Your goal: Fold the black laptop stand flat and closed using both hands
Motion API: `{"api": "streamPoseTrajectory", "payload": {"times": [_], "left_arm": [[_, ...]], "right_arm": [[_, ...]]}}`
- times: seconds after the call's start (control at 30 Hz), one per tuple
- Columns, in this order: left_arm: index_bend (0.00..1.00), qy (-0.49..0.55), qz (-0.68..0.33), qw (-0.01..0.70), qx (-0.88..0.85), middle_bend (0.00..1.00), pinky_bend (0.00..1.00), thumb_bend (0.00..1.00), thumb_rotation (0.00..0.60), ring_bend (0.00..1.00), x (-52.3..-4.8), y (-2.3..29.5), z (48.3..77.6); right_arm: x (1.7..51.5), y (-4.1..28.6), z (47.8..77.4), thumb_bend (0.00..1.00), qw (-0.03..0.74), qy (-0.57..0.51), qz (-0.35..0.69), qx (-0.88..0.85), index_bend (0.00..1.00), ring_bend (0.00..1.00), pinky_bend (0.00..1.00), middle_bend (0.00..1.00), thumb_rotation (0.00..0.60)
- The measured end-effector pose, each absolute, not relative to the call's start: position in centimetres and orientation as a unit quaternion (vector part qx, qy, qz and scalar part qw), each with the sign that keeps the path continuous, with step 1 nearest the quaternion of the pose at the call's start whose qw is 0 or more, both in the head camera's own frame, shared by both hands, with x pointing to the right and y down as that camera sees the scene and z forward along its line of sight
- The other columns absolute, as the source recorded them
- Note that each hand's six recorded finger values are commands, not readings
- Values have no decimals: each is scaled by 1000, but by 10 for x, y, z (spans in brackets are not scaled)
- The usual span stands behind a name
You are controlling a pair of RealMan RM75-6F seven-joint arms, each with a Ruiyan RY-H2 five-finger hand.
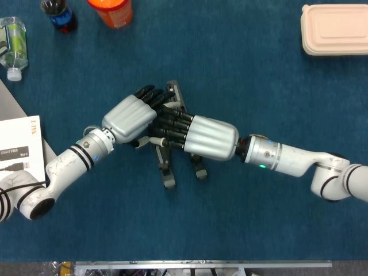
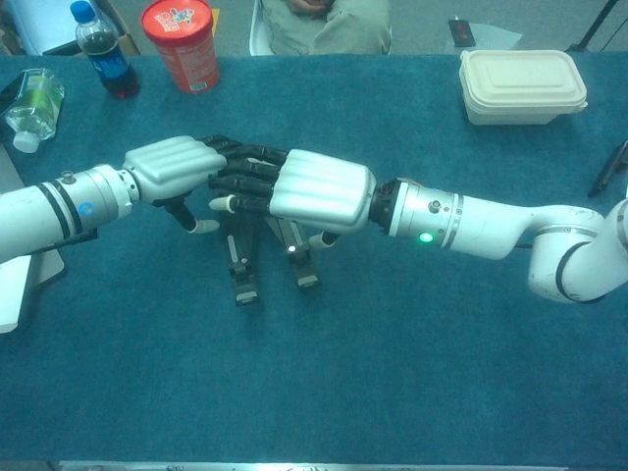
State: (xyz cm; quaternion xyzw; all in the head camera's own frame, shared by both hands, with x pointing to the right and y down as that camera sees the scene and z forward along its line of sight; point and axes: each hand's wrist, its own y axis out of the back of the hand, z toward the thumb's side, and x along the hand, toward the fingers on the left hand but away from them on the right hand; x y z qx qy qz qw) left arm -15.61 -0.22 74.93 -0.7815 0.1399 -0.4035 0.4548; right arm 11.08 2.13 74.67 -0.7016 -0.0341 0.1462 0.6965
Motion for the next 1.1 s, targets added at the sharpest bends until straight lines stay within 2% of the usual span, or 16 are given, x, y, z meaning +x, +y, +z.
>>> {"api": "streamPoseTrajectory", "payload": {"times": [0.47, 0.73, 1.1], "left_arm": [[0, 163, -422, 476, -754, 0, 0, 284, 600, 0, -184, -5, 717], [0, 237, -422, 498, -720, 0, 0, 284, 600, 0, -208, -21, 690], [0, 311, -454, 508, -662, 0, 0, 284, 600, 0, -265, -45, 644]], "right_arm": [[125, 14, 726, 0, 644, -47, 180, -742, 0, 0, 6, 0, 600], [137, -1, 714, 0, 606, -32, 213, -766, 0, 0, 6, 0, 600], [129, -5, 726, 0, 586, 23, 242, -773, 0, 0, 6, 0, 600]]}}
